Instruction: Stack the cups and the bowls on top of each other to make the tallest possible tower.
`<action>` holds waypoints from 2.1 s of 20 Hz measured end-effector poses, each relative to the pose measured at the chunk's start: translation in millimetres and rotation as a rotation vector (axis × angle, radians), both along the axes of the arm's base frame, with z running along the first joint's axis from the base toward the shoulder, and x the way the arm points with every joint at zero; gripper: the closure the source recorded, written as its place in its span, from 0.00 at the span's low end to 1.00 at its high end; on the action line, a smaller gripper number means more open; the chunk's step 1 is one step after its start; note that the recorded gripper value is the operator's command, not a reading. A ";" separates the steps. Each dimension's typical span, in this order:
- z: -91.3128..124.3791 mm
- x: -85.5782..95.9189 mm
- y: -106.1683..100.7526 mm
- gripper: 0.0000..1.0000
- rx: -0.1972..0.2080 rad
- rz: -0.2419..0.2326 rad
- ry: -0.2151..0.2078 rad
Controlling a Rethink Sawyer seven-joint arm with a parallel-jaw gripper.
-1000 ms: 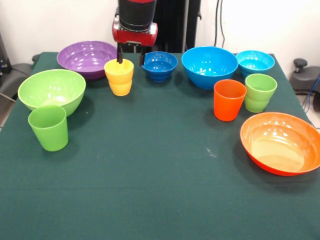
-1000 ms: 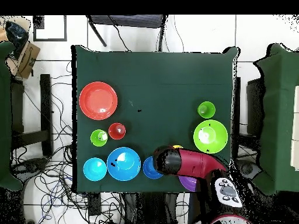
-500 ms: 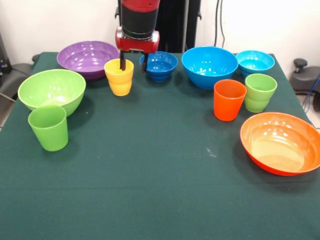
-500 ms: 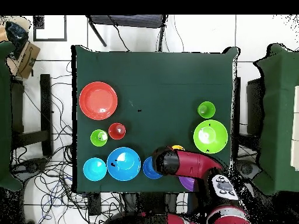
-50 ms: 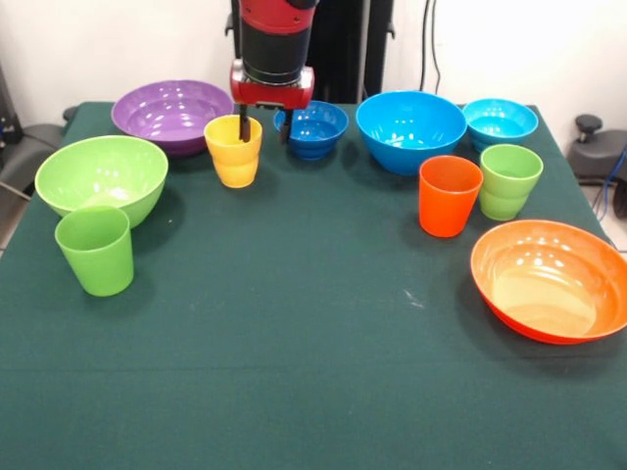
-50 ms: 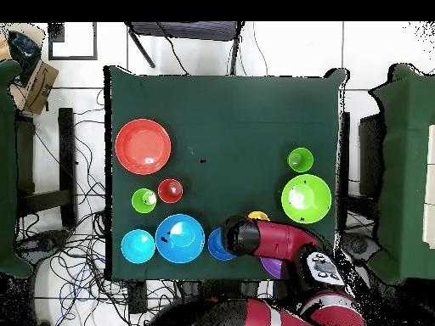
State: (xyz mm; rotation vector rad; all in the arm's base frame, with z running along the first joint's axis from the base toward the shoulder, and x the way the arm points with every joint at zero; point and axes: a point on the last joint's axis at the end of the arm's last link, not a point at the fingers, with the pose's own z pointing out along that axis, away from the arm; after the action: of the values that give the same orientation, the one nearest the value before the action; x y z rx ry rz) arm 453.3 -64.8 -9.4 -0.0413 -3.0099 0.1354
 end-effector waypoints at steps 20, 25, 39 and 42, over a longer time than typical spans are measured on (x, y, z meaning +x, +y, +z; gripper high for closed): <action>9.1 14.2 -7.0 1.00 -0.019 -0.021 -0.066; 11.9 27.8 0.9 1.00 -0.010 -0.044 -0.083; 19.7 105.2 46.6 1.00 -0.003 -0.038 -0.121; 18.2 120.6 50.5 1.00 -0.001 -0.039 -0.130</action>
State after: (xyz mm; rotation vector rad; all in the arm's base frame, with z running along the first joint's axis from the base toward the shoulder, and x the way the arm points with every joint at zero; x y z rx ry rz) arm 573.9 -14.3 8.8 -0.1132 -3.1362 0.1356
